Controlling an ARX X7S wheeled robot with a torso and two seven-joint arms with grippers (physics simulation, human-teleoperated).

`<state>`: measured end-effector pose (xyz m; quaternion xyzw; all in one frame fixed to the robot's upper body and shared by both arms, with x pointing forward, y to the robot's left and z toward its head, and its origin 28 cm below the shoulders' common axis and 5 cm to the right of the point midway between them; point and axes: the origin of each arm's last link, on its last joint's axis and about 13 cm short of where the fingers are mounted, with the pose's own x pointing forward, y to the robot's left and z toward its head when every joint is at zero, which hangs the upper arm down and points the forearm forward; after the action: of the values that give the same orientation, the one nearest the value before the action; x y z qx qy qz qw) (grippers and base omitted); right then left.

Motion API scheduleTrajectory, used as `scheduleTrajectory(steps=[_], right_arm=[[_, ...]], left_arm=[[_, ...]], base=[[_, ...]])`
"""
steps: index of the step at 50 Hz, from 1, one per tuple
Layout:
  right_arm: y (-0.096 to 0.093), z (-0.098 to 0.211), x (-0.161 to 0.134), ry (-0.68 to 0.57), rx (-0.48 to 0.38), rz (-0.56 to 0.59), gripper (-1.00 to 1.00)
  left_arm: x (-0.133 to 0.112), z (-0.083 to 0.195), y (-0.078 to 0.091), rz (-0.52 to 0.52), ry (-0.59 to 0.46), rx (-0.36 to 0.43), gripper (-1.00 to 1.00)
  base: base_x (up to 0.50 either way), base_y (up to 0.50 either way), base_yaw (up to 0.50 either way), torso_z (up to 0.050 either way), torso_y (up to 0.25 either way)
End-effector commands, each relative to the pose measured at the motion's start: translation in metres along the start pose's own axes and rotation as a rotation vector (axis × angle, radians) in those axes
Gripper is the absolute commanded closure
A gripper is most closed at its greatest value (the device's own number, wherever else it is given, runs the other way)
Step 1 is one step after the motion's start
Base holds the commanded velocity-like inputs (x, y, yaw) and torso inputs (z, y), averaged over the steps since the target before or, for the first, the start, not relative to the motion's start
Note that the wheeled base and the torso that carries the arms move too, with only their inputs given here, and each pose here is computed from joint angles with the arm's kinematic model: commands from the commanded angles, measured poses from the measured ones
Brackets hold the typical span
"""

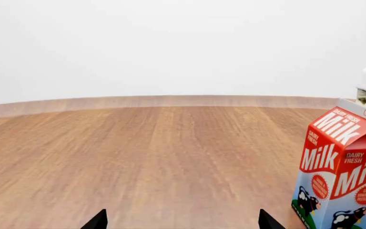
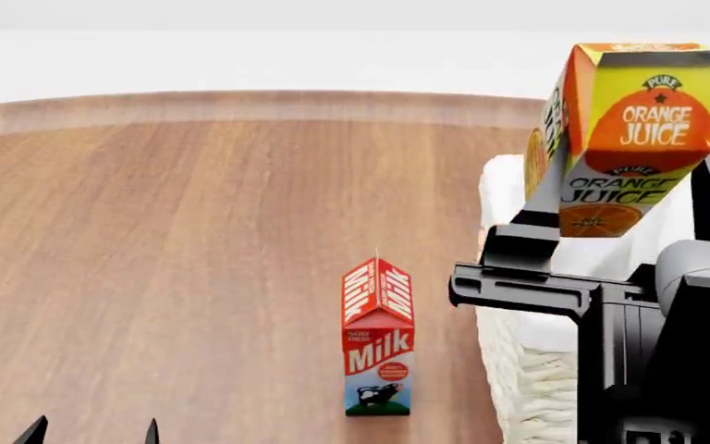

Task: Pick up the orange juice, and put it in the basket.

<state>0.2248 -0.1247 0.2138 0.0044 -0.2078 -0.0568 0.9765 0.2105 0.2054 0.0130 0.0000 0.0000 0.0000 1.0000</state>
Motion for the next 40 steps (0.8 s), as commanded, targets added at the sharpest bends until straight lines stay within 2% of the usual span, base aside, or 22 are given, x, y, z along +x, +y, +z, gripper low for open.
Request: scheduleTrajectory(steps=[1, 26, 40], right_arm=[[-0.01, -0.012, 0.019, 0.01, -0.051, -0.053, 1.0], [-0.005, -0.044, 0.059, 0.128, -0.097, -0.094, 1.0], [-0.006, -0.064, 0.071, 0.171, -0.107, -0.139, 1.0]], left_arm=[[0.0, 0.0, 0.0, 0.0, 0.0, 0.0, -1.0], [0.0, 0.0, 0.0, 0.0, 0.0, 0.0, -1.0], [0.0, 0.0, 0.0, 0.0, 0.0, 0.0, -1.0]], base=[[0.0, 0.0, 0.0, 0.0, 0.0], [0.0, 0.0, 0.0, 0.0, 0.001], [0.0, 0.0, 0.0, 0.0, 0.001]])
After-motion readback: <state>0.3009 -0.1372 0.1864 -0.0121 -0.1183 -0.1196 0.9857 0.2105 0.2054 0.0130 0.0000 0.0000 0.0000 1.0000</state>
